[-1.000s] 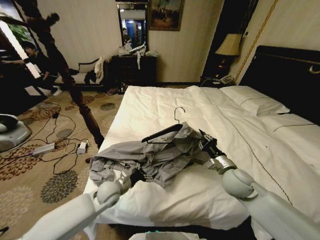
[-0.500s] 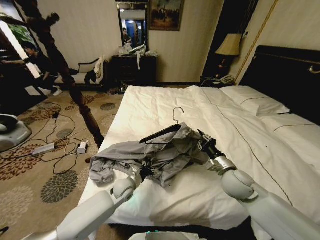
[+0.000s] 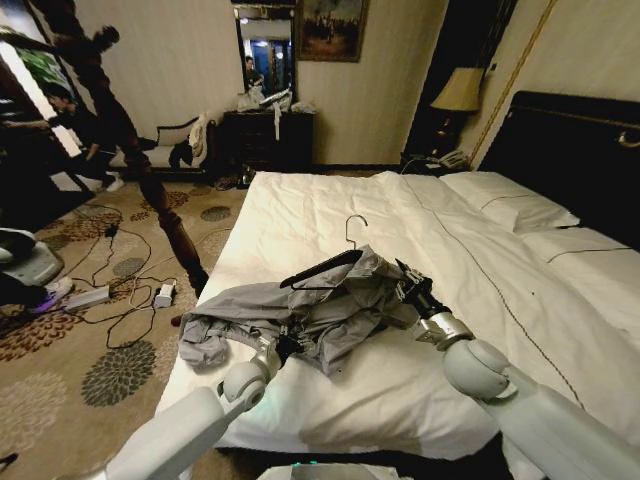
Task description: Pick up the clothes from the bed and hang them on the clothes hanger.
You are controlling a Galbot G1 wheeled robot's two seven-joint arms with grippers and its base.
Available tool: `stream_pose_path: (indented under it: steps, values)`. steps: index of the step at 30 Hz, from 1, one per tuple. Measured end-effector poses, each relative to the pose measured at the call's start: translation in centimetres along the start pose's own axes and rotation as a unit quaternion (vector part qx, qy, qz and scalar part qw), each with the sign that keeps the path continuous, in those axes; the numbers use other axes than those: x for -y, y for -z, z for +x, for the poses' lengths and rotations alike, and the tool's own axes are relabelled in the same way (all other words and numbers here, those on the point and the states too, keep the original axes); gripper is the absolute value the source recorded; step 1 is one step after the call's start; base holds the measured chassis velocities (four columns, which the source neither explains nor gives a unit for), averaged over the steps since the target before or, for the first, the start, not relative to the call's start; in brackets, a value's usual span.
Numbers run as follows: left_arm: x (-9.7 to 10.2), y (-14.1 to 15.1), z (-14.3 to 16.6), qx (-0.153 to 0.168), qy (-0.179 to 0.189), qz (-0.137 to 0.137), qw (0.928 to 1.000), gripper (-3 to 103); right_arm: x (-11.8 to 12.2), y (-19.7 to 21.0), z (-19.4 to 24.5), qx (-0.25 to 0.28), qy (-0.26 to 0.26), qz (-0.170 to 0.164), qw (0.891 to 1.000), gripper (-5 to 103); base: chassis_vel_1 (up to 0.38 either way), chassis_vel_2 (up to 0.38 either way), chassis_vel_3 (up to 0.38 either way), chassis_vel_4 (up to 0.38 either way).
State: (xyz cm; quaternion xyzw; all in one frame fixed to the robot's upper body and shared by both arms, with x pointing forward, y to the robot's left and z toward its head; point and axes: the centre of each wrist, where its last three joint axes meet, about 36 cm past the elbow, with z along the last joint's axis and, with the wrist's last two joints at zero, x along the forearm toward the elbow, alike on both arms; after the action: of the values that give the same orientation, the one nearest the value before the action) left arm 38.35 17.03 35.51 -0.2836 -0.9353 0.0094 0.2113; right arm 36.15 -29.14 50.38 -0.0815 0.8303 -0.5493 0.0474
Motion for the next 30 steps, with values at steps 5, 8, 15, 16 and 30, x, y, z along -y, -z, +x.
stream_pose_path:
  steps: [5, 8, 15, 16, 30]
  values:
    - [0.1, 0.1, -1.1, 0.001, 0.003, 0.017, 0.9998, 77, 0.0, 0.0, 0.1, 0.0, 0.001, 0.0, 1.0, 18, 0.0, 0.0, 0.0, 0.0]
    - [0.1, 0.0, -1.7, 0.001, 0.007, 0.024, 0.9997, 67, 0.0, 0.0, 0.1, 0.0, 0.002, 0.001, 1.0, 18, 0.0, 0.0, 0.0, 0.0]
    - [-0.2, -0.1, -2.3, -0.001, 0.016, 0.038, 0.9991, 45, 0.0, 0.0, 0.1, 0.001, 0.002, 0.002, 1.0, 18, 0.0, 0.0, 0.0, 0.0]
    - [-0.2, -0.1, -2.3, -0.001, 0.016, 0.038, 0.9991, 45, 0.0, 0.0, 0.1, 0.001, 0.002, 0.002, 1.0, 18, 0.0, 0.0, 0.0, 0.0]
    - [-1.1, 0.0, -1.6, 0.003, 0.03, 0.045, 0.9985, 0, -0.1, 0.0, 0.2, 0.001, 0.006, 0.002, 1.0, 18, 0.0, 0.0, 0.0, 0.0]
